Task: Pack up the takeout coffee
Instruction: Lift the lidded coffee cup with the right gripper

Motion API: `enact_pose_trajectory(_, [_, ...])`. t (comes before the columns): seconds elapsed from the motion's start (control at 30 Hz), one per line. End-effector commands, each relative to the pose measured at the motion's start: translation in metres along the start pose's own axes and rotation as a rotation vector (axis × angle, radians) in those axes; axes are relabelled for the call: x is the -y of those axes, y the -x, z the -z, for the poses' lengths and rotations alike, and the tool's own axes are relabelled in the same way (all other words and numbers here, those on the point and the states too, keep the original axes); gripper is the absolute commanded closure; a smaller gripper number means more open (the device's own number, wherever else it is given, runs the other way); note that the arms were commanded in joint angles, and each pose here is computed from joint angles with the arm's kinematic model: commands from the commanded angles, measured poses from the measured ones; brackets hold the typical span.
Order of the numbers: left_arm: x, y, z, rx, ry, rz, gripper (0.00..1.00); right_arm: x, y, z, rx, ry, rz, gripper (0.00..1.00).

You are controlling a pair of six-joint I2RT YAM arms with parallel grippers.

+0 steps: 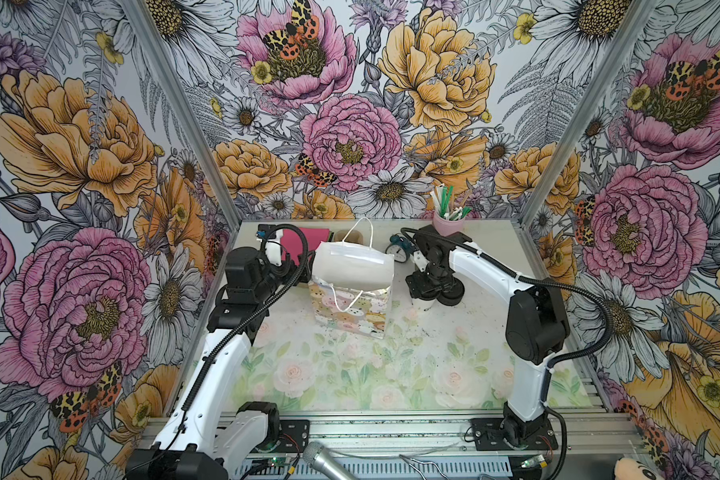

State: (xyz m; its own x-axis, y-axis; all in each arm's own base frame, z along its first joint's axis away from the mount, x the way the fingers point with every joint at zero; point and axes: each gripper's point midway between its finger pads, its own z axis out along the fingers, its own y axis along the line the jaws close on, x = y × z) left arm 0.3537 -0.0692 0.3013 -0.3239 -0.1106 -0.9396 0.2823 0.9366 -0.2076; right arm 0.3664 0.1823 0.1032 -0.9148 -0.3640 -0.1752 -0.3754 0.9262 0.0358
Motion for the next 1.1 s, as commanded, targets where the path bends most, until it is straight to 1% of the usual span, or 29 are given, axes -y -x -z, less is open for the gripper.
enact_pose_trajectory(0.0, [0.002, 0.006, 0.003, 0.031, -0.021, 0.001, 0.01, 0.003, 0.010, 0.016, 0.047, -0.006, 0.003, 0.09])
enact_pose_trajectory(0.13, [0.003, 0.006, 0.004, 0.033, -0.021, 0.002, 0.01, 0.002, 0.012, 0.030, 0.082, -0.002, 0.002, 0.09])
enact_pose_trajectory(0.33, [0.003, 0.007, 0.005, 0.035, -0.022, 0.001, 0.01, 0.002, 0.017, 0.067, 0.161, -0.004, -0.004, 0.11])
enact_pose_trajectory(0.7, [0.005, 0.009, 0.007, 0.043, -0.028, -0.001, 0.01, -0.004, 0.019, 0.159, 0.337, 0.028, -0.002, 0.14])
enact_pose_trajectory(0.9, [0.006, 0.010, 0.007, 0.046, -0.034, 0.001, 0.01, -0.017, 0.019, 0.214, 0.440, 0.091, 0.027, 0.16])
enact_pose_trajectory(1.07, [0.006, 0.010, 0.007, 0.049, -0.035, 0.001, 0.01, -0.027, 0.018, 0.249, 0.499, 0.104, 0.070, 0.16])
